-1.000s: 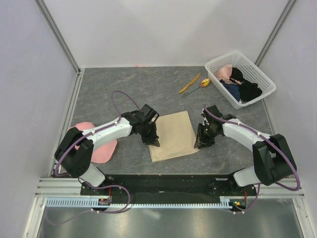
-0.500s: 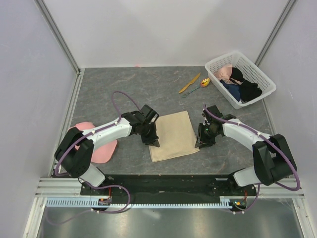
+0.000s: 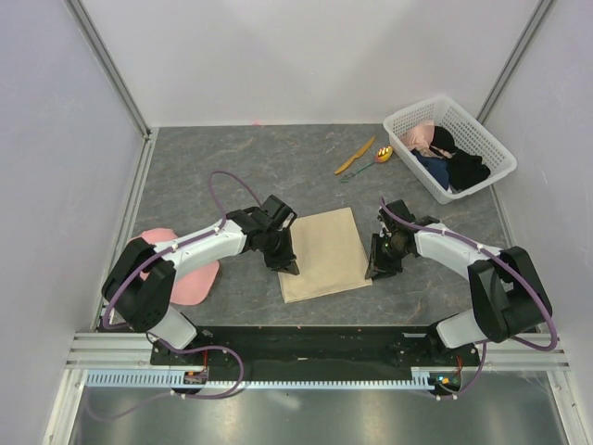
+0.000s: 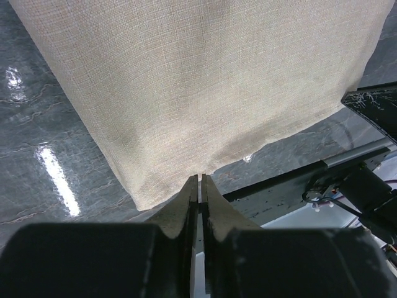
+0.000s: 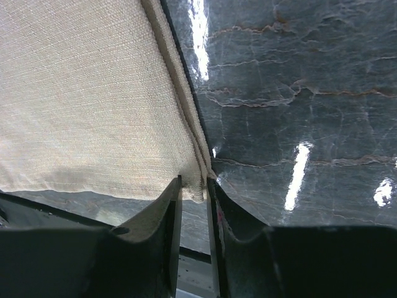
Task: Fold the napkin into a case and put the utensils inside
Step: Pick up the top corner of the square-folded napkin from the center of the board, then fold the top corner of the square-folded napkin at the center of the board.
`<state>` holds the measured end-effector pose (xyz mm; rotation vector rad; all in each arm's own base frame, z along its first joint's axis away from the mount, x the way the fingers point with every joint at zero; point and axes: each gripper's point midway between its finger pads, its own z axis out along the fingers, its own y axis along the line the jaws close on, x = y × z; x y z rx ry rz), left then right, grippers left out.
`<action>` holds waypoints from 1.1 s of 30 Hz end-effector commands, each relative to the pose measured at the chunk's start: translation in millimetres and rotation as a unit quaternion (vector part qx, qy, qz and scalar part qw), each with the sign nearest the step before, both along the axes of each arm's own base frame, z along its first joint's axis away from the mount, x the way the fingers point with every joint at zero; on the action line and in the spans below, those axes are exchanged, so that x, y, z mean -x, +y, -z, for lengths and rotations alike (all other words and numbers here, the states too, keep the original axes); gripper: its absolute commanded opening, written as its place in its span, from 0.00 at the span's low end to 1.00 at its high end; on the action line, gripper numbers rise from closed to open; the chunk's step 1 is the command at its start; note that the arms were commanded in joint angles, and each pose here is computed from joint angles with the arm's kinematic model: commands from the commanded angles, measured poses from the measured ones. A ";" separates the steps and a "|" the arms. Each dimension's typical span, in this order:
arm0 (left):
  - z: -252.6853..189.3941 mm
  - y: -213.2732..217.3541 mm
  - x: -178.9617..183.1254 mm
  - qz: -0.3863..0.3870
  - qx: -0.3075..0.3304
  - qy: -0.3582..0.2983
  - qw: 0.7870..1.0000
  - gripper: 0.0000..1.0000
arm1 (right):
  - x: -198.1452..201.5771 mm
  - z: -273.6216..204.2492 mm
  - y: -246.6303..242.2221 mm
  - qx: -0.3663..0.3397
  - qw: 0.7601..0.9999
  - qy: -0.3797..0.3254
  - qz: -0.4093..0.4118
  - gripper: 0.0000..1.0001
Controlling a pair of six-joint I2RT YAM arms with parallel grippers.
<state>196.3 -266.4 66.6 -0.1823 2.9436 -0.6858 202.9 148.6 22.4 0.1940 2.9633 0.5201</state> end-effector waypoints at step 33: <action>20.8 25.1 48.8 -0.015 0.039 0.044 0.998 0.17 | -64.4 -66.6 115.6 -0.105 0.989 -0.056 -0.092 0.01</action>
